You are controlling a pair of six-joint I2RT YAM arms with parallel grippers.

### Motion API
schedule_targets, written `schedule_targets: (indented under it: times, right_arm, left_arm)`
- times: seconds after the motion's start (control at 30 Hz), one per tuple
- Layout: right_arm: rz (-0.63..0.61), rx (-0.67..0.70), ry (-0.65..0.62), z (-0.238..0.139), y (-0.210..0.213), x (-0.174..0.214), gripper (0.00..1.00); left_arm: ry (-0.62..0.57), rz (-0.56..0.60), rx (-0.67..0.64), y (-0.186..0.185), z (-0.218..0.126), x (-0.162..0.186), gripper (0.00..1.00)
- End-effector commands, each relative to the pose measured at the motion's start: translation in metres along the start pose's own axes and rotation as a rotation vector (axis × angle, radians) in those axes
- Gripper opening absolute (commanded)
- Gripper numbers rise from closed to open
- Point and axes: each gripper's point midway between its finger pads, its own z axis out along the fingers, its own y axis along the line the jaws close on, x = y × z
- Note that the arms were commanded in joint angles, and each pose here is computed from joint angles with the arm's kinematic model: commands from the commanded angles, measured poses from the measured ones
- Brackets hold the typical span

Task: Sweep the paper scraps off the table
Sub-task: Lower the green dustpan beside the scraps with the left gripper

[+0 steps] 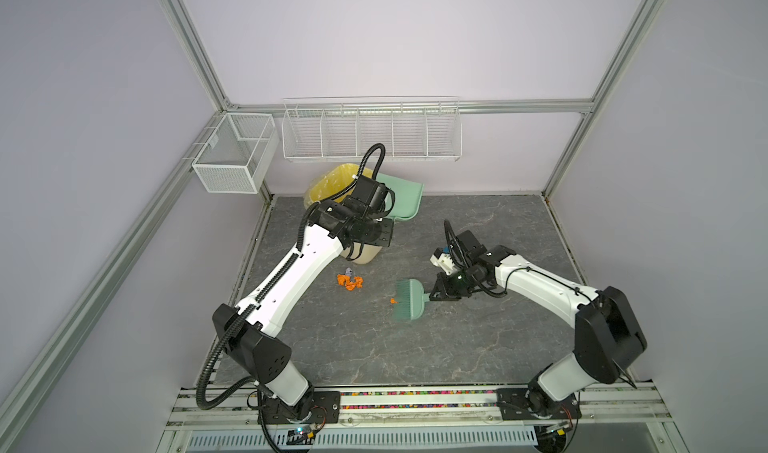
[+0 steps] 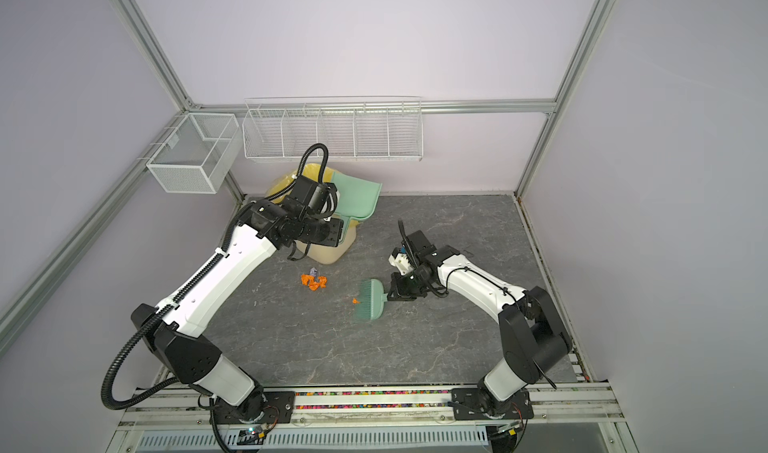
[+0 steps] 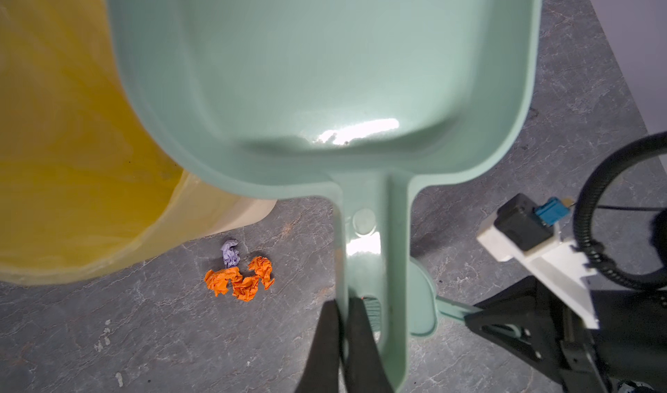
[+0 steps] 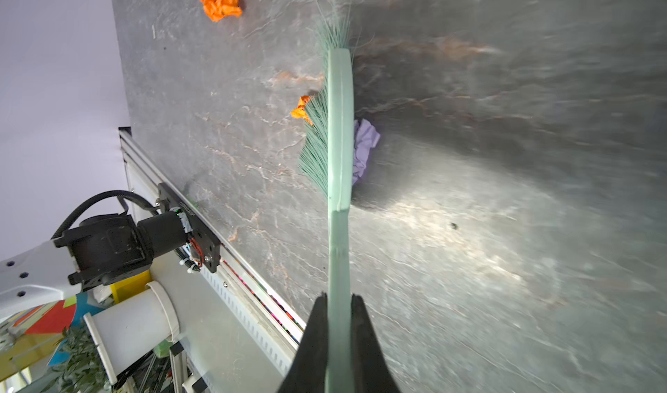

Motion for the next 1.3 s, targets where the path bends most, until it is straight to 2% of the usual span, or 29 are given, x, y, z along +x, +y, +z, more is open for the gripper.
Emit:
schedule_targets:
  times: [0.0,0.17,0.57,0.7,0.9,1.1,1.27]
  right_arm:
    - [0.025,0.137,0.021,-0.021,-0.036,0.011,0.07]
    - [0.051,0.126,-0.034,-0.048,-0.042,0.000,0.07]
    - [0.027,0.100,-0.171,-0.091,-0.016,-0.016,0.07]
    - [0.028,0.150,-0.195,-0.098,-0.021,-0.021,0.07]
    - [0.025,0.181,-0.230,-0.108,-0.026,-0.027,0.07]
    - [0.016,0.227,-0.271,-0.122,-0.030,-0.029,0.07]
    - [-0.016,0.304,-0.264,-0.139,-0.036,-0.027,0.07]
  left_arm:
    - [-0.010,-0.001,0.023,-0.003,-0.009,0.003,0.00]
    - [-0.014,0.001,0.021,-0.003,-0.010,0.004,0.00]
    - [-0.008,-0.004,0.040,-0.004,-0.013,0.009,0.00]
    - [-0.025,0.003,0.153,-0.026,-0.021,0.007,0.00]
    - [0.076,0.072,0.108,-0.041,-0.008,0.036,0.00]
    - [0.109,0.053,0.168,-0.055,-0.003,0.061,0.00]
    - [0.179,0.048,0.152,-0.054,0.004,0.089,0.00]
